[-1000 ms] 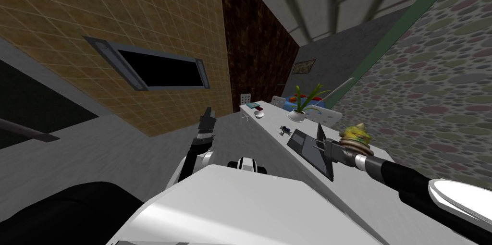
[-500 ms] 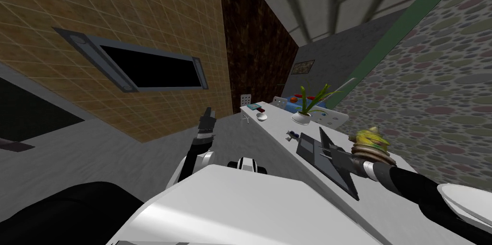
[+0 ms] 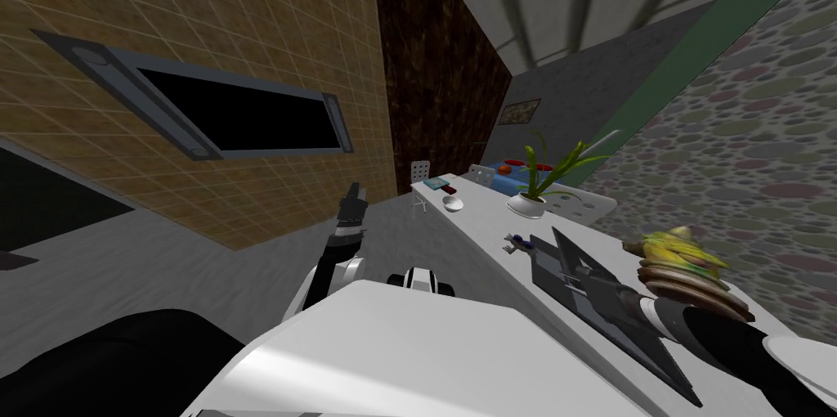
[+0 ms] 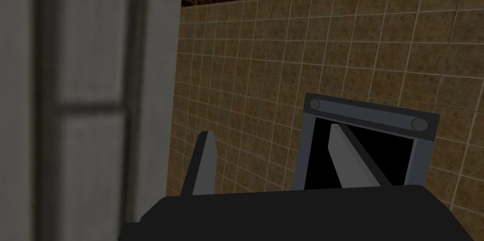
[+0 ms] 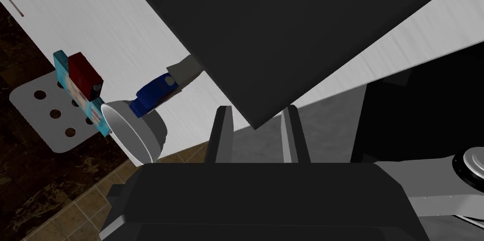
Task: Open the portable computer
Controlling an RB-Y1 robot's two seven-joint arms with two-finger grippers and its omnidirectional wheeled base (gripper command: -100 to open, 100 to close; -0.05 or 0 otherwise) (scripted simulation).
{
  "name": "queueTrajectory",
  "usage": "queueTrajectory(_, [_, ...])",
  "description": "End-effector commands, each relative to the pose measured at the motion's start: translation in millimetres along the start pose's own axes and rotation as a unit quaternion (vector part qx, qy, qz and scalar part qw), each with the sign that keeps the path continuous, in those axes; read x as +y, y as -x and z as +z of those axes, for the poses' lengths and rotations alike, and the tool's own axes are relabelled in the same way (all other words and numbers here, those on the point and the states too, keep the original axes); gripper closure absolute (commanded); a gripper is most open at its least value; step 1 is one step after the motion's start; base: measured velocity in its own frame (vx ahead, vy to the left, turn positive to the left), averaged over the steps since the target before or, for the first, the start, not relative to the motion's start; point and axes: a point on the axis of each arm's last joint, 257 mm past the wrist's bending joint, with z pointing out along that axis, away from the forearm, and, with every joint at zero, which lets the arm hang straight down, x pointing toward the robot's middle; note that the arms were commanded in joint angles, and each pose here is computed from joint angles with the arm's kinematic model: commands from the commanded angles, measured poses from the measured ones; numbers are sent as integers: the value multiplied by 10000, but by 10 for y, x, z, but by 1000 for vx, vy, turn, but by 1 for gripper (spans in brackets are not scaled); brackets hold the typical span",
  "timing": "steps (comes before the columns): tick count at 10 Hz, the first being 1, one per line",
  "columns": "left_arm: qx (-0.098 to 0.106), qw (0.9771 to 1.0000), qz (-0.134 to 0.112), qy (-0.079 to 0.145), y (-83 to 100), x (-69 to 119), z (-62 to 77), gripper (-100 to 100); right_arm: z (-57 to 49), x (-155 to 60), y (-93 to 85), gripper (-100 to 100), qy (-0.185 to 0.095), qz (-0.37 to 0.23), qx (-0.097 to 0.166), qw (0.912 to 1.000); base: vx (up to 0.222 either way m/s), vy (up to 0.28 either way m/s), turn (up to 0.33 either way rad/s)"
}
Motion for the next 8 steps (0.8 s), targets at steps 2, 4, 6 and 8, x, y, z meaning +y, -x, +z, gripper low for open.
queueTrajectory(2, [0,10000,0,-1,0,0,1,0,-69,-305,54,-100,0,-123,-71,9999,-34,-9,-90])
queueTrajectory(4, [0,10000,0,-1,0,0,1,0,-104,-454,93,-100,3,-187,-111,9998,-30,-5,-65])
queueTrajectory(6, [0,10000,0,-1,0,0,1,0,-138,-601,141,-100,7,-252,-153,9996,-13,8,-73])
queueTrajectory(8, [0,10000,0,-1,0,0,1,0,-172,-744,196,-100,13,-318,-197,9993,-6,11,-82])
